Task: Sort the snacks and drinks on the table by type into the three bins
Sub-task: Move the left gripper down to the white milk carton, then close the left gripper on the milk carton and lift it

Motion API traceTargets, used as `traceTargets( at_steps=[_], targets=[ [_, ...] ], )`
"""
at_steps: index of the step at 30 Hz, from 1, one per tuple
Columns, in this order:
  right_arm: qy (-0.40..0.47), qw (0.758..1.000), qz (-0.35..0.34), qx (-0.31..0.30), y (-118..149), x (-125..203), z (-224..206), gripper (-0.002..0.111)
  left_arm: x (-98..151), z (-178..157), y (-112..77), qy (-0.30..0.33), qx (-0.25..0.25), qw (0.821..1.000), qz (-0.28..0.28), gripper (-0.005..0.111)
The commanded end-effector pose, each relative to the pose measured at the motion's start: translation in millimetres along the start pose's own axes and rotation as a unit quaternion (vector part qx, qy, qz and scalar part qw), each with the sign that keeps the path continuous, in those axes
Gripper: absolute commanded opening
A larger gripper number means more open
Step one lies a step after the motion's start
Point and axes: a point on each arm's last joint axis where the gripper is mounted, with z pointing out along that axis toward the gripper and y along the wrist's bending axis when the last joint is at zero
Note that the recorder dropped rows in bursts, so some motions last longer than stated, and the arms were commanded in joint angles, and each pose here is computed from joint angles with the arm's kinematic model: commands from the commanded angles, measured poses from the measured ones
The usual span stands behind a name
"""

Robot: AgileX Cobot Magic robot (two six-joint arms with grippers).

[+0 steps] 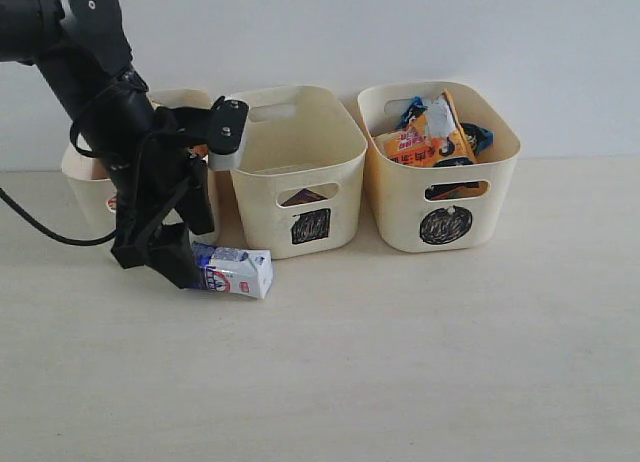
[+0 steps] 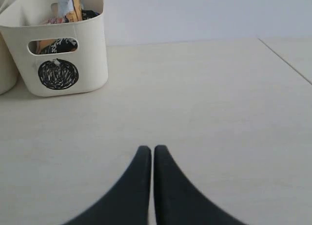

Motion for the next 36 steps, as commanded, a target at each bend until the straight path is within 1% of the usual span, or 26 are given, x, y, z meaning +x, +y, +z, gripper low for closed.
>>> traceTargets(
  at_steps=[1,4,8,12,16,20,22,27,32,36],
  targets=[
    [-0.003,1.0,0.002,0.002,0,1,0,0.0,2,16,4.7,0.0,0.011,1.0,-0.007,0.074],
    [-0.003,1.0,0.002,0.002,0,1,0,0.0,4,27,9.3,0.003,0.01,1.0,-0.009,0.077],
    [-0.003,1.0,0.002,0.002,0,1,0,0.0,4,38,16.9,-0.001,-0.011,1.0,-0.007,0.082],
    [-0.003,1.0,0.002,0.002,0,1,0,0.0,7,49,19.6,0.006,-0.004,1.0,0.009,0.086],
    [-0.003,1.0,0.002,0.002,0,1,0,0.0,8,60,26.3,0.006,-0.023,1.0,0.008,0.086],
    [-0.003,1.0,0.002,0.002,0,1,0,0.0,8,64,34.6,0.002,-0.061,0.998,0.01,0.086],
    [-0.003,1.0,0.002,0.002,0,1,0,0.0,8,65,36.3,0.002,-0.069,0.998,0.012,0.086],
    [-0.003,1.0,0.002,0.002,0,1,0,0.0,10,71,37.2,0.01,-0.065,0.998,0.015,0.086],
    [-0.003,1.0,0.002,0.002,0,1,0,0.0,13,83,39.0,0.015,-0.057,0.998,0.013,0.086],
    [-0.003,1.0,0.002,0.002,0,1,0,0.0,15,95,43.7,0.018,-0.068,0.997,0.014,0.086]
  ],
)
